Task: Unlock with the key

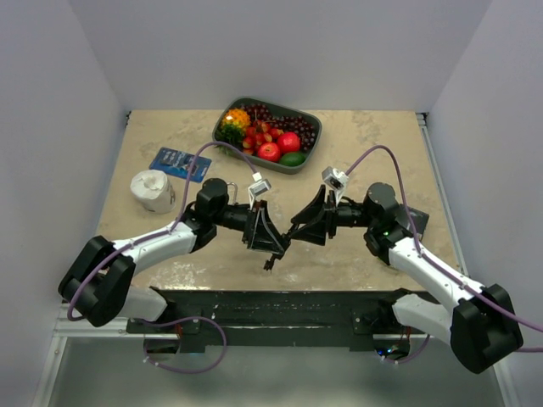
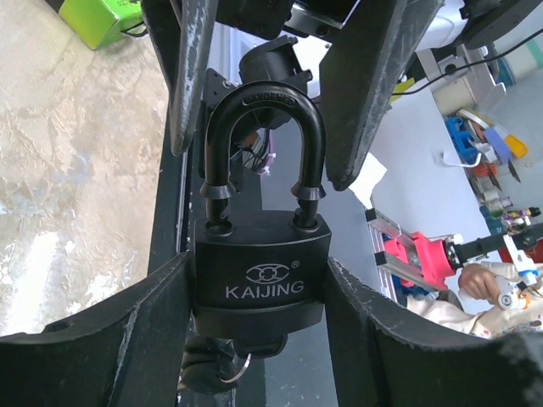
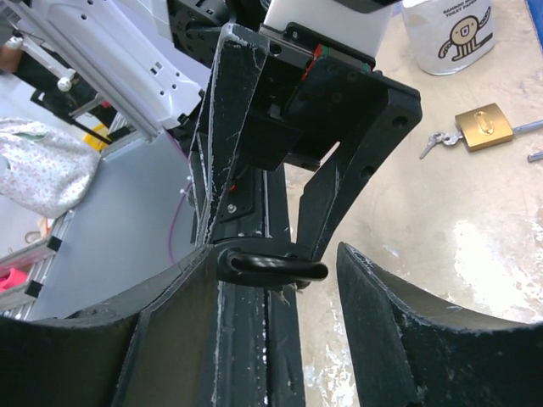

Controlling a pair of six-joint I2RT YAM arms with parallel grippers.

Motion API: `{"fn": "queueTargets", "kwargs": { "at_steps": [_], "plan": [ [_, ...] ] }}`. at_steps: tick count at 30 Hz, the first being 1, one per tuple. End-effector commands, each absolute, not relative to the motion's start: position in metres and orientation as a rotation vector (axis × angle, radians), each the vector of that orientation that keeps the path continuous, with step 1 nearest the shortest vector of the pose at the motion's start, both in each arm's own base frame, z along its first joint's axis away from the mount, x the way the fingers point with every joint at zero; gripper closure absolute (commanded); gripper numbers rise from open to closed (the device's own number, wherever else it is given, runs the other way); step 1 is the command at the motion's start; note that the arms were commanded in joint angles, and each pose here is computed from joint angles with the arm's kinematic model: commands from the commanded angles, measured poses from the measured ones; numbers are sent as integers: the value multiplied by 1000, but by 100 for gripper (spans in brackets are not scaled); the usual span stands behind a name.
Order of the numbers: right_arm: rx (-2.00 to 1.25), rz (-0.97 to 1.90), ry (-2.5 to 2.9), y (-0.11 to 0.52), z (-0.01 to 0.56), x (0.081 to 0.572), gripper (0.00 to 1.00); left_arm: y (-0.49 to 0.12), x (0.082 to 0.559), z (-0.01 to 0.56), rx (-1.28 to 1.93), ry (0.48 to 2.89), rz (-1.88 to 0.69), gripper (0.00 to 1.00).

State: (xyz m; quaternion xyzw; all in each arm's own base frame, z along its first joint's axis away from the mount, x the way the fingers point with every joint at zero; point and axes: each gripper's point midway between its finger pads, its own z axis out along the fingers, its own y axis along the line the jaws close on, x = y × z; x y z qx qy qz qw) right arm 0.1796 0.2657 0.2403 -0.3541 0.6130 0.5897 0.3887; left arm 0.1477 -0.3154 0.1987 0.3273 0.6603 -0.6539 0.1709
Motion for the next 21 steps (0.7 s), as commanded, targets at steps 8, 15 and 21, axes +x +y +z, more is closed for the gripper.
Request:
{"fn": "queueTargets", "kwargs": {
  "at_steps": [8,15,21],
  "plan": [
    [-918,1495,1499,264,254,170,59,-310,150,224,967,1742,-1846,100],
    [-899,1481,1508,263,254,173,71,-308,164,215,921,1783,-1772,100],
    [-859,1440,1561,261,245,179,75,-306,178,211,862,1819,-1692,100]
  ]
}}
